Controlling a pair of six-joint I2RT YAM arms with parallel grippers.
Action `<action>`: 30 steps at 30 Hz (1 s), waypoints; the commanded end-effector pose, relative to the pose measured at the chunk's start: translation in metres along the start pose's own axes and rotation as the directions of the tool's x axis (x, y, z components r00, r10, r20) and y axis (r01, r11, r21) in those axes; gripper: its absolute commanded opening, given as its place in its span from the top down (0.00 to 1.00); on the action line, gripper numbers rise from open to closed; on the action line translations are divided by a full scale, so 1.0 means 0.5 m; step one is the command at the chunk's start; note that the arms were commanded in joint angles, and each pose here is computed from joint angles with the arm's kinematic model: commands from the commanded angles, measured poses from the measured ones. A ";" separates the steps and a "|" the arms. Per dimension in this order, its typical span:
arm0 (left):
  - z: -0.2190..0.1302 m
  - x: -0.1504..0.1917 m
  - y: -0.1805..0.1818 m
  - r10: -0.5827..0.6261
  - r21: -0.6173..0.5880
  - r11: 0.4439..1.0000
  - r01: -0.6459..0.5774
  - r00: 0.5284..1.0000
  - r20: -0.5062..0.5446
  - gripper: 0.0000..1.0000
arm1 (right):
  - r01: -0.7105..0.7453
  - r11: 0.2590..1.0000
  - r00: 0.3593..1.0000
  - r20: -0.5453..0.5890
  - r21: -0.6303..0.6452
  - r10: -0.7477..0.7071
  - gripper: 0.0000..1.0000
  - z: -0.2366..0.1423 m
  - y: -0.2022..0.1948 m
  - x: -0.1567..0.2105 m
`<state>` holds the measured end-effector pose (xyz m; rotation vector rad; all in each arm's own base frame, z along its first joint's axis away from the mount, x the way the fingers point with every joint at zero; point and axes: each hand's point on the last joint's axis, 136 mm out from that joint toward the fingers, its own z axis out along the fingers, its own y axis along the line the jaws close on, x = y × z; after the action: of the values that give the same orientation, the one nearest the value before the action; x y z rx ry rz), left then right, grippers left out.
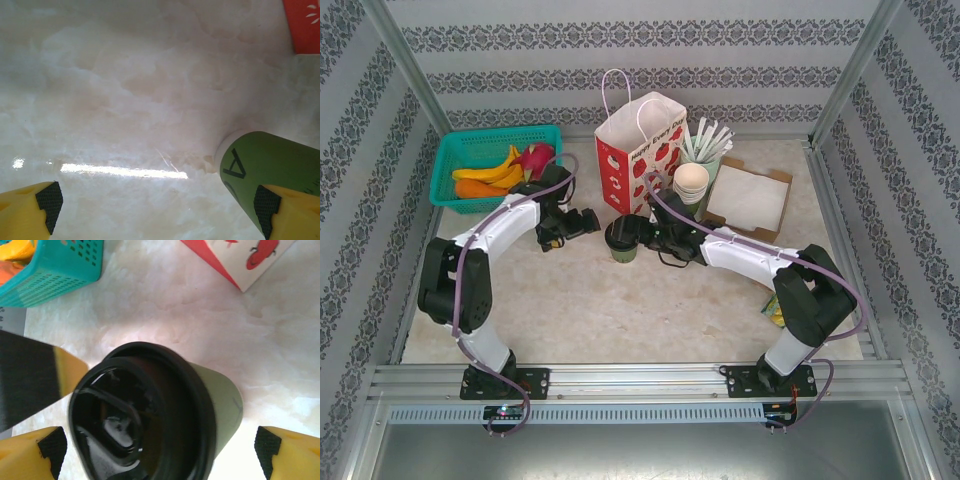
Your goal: Pack the takeout coffee
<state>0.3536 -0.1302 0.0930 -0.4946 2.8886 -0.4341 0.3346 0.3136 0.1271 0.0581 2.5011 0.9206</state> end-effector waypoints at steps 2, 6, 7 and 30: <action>0.027 0.007 0.006 -0.025 -0.001 1.000 0.025 0.999 -0.034 0.00 | 0.078 0.996 0.997 -0.025 0.036 -0.078 0.02 0.006 0.016 0.002; 0.037 0.013 0.001 -0.036 0.016 0.999 0.037 0.998 -0.048 0.00 | 0.119 0.985 0.992 -0.060 0.126 -0.112 0.02 0.011 0.007 0.009; 0.038 0.015 0.002 -0.039 0.016 0.999 0.040 0.998 -0.049 0.00 | 0.133 0.980 0.990 -0.071 0.149 -0.123 0.02 0.011 0.004 0.010; 0.053 0.034 -0.006 -0.040 0.039 0.998 0.043 0.996 -0.078 0.00 | 0.144 0.957 0.977 -0.189 0.253 -0.098 0.11 0.060 -0.037 0.058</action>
<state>0.3457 -0.1397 0.0693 -0.5378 2.9373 -0.5083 0.3330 0.3318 0.1096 -0.1121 2.6681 0.6214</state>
